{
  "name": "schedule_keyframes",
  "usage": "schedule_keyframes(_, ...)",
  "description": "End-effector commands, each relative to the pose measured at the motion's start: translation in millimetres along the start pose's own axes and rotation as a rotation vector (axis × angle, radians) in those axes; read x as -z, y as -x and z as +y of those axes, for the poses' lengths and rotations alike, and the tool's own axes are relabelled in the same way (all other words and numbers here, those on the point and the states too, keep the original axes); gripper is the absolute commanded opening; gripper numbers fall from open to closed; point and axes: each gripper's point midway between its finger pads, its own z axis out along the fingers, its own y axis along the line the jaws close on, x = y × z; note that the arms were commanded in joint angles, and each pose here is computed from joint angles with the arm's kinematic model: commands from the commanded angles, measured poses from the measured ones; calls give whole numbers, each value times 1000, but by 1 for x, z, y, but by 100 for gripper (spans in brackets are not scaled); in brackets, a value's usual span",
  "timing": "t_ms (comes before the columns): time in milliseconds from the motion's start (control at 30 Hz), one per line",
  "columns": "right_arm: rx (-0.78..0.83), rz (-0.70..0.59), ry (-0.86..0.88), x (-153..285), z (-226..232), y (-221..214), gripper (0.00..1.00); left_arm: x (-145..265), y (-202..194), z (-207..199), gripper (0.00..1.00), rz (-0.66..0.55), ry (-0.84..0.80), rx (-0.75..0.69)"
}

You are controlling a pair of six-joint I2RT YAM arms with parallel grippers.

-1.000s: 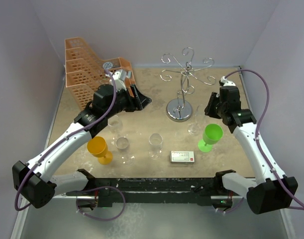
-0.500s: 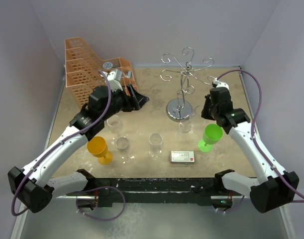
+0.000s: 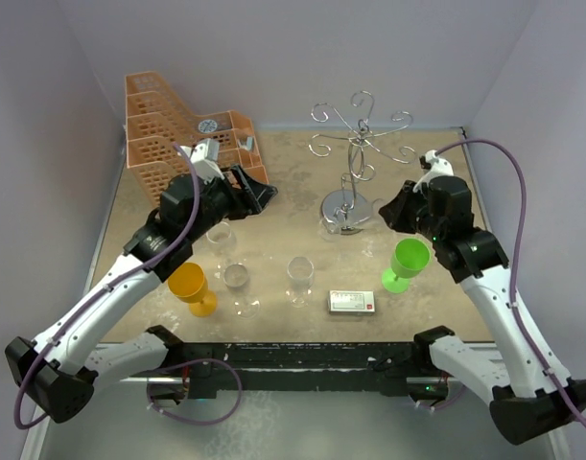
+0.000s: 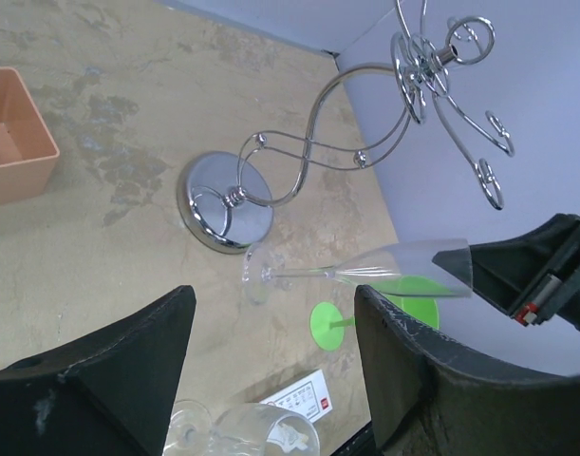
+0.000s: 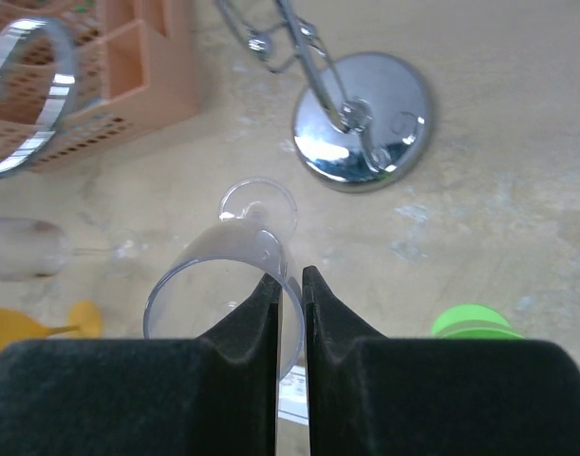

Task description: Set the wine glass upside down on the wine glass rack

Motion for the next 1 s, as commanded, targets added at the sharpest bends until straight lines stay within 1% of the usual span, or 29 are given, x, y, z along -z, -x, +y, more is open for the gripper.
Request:
schedule_keyframes(0,-17,-174,321,34,61,41,7,12,20,-8,66,-93,-15,28)
schedule_keyframes(67,-5,-240,412,48,75,50,7,20,28,-12,66,-124,-25,-7)
schedule_keyframes(200,13,-333,510,67,91,66,8,39,51,-11,66,-215,9,-26)
schedule_keyframes(333,40,-403,666,91,114,74,11,46,56,-22,66,-243,-46,22)
schedule_keyframes(400,43,-424,730,101,124,78,12,50,56,-26,66,-242,-68,17)
schedule_keyframes(500,48,-452,775,107,133,88,12,63,68,-16,66,-272,20,-5)
schedule_keyframes(567,50,-470,799,108,139,94,12,74,78,-16,66,-311,40,4)
schedule_keyframes(633,47,-492,832,110,146,101,13,84,88,-22,66,-357,14,51)
schedule_keyframes(700,50,-515,859,110,153,110,14,92,97,-29,66,-410,-31,135)
schedule_keyframes(767,53,-525,874,108,161,117,14,98,105,-39,66,-445,-86,221)
schedule_keyframes(833,53,-547,881,106,168,126,14,108,119,-54,67,-471,-131,264)
schedule_keyframes(967,32,-586,871,95,184,142,14,118,135,-63,67,-491,-124,336)
